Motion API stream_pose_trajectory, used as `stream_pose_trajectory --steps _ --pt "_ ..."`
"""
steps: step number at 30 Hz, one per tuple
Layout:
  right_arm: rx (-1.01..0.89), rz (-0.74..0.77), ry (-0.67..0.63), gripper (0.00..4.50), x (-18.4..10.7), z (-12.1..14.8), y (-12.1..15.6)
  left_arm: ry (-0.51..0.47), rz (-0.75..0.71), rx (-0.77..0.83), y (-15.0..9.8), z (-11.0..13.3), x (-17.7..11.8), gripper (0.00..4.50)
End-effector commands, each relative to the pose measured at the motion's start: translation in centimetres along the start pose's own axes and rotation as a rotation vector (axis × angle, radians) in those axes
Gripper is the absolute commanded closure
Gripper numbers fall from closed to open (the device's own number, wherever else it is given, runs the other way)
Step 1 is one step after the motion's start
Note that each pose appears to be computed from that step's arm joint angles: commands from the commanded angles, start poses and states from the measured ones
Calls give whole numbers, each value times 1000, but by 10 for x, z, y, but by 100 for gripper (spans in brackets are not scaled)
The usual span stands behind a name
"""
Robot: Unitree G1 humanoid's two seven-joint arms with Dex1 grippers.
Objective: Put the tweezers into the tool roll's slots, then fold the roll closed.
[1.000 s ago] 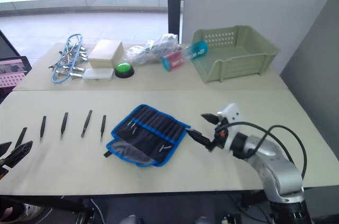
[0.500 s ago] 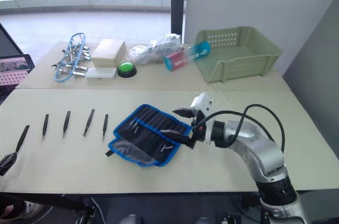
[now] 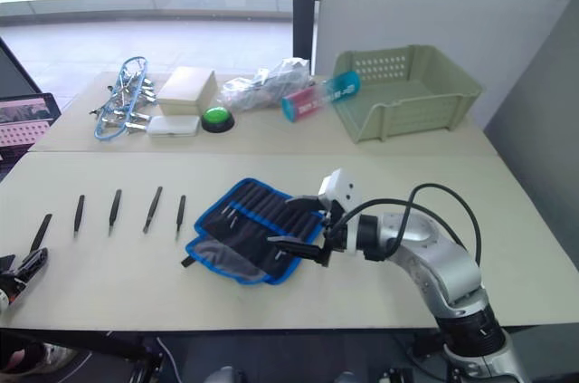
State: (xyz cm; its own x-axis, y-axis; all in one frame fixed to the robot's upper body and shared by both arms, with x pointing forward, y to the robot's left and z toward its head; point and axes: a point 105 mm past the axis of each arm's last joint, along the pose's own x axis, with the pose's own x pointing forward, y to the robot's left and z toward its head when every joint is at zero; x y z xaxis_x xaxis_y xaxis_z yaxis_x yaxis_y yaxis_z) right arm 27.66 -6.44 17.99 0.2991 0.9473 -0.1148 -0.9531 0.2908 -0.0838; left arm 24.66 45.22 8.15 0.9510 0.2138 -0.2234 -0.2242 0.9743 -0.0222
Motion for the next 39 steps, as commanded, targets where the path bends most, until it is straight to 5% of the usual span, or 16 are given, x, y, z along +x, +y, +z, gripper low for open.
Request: stream_pose_trajectory --steps 1,7,18,24,29,32,39 --pt "-63 -14 -26 0 -4 14 1 120 -49 -21 -14 -38 3 248" --pt "-67 -19 -24 0 -5 15 1 106 -54 -25 -17 -38 6 445" --pt "-64 -19 -21 0 -4 11 0 -46 -34 3 -8 5 0 448" --pt "-41 -116 23 186 -4 -9 -14 -163 -60 38 -20 37 -23 450" --pt "-9 -165 34 358 0 -25 -22 -197 -183 70 -53 58 -34 450" --pt "10 -242 54 447 9 -48 -34 -144 -444 91 -128 70 -36 450" --pt "28 -276 51 447 18 -65 -48 35 -754 118 -219 64 -43 450"
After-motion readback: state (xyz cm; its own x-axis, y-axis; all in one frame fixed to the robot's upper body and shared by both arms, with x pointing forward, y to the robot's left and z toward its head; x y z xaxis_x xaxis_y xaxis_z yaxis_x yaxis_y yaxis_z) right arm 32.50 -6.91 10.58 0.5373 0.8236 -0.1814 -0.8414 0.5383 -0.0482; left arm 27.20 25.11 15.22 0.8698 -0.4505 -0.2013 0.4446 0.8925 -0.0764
